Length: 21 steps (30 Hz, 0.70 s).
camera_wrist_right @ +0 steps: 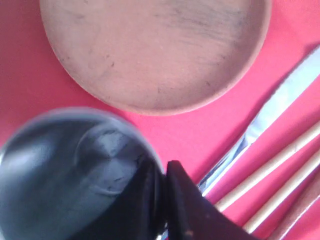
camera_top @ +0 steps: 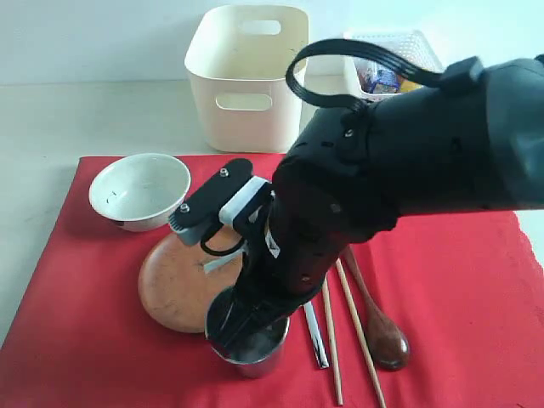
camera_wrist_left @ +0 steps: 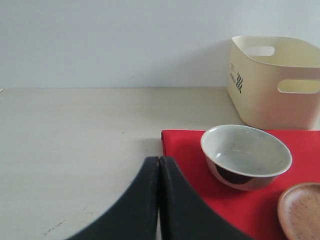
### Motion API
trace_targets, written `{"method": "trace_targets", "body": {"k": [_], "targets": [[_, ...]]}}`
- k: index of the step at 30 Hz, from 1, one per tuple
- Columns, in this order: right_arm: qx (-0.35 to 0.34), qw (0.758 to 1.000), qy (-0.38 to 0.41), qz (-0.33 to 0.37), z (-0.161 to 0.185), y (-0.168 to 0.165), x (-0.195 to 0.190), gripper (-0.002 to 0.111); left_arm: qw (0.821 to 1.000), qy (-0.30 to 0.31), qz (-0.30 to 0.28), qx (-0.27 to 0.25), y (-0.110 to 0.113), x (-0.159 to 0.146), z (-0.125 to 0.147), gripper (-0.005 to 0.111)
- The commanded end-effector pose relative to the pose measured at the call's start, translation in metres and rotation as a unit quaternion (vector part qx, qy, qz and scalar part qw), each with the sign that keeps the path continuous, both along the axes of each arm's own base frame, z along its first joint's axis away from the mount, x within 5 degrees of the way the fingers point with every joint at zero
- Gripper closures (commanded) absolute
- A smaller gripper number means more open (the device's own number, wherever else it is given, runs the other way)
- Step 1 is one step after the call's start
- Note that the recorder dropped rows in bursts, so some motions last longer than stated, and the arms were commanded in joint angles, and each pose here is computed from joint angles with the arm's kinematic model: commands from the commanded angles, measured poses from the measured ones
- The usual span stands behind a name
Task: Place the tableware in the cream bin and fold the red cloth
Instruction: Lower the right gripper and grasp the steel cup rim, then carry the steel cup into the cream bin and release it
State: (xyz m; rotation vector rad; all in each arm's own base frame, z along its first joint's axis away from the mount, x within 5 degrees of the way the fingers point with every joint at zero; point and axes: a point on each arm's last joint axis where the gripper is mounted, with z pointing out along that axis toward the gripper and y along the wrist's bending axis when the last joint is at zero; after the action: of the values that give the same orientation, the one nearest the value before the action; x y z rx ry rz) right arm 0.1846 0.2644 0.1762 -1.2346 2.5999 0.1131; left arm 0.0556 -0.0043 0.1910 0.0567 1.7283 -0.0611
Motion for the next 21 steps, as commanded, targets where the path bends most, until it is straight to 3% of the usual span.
{"method": "trace_targets", "body": {"k": [1,4,7,11,15,21], "targets": [[0.052,0.997,-0.051,0.010,0.042,-0.007,-0.002,0.108,1.000,-0.004,0.001,0.000,0.000,0.000,0.001,0.106],[0.067,0.990,-0.120,0.021,0.072,-0.018,0.006,0.108,1.000,-0.004,0.001,0.000,0.000,0.000,0.001,0.106],[0.095,0.978,-0.182,-0.022,0.099,-0.029,0.028,0.108,1.000,-0.004,0.001,0.000,0.000,0.000,0.001,0.106],[0.183,0.940,-0.274,-0.095,0.128,-0.043,0.078,0.108,1.000,-0.004,0.001,0.000,0.000,0.000,0.001,0.106],[0.250,0.910,-0.314,-0.106,0.126,-0.051,0.116,0.108,1.000,-0.004,0.001,0.000,0.000,0.000,0.001,0.106],[0.305,0.884,-0.338,-0.102,0.102,-0.048,0.168,0.108,1.000,-0.004,0.001,0.000,0.000,0.000,0.001,0.106]]}}
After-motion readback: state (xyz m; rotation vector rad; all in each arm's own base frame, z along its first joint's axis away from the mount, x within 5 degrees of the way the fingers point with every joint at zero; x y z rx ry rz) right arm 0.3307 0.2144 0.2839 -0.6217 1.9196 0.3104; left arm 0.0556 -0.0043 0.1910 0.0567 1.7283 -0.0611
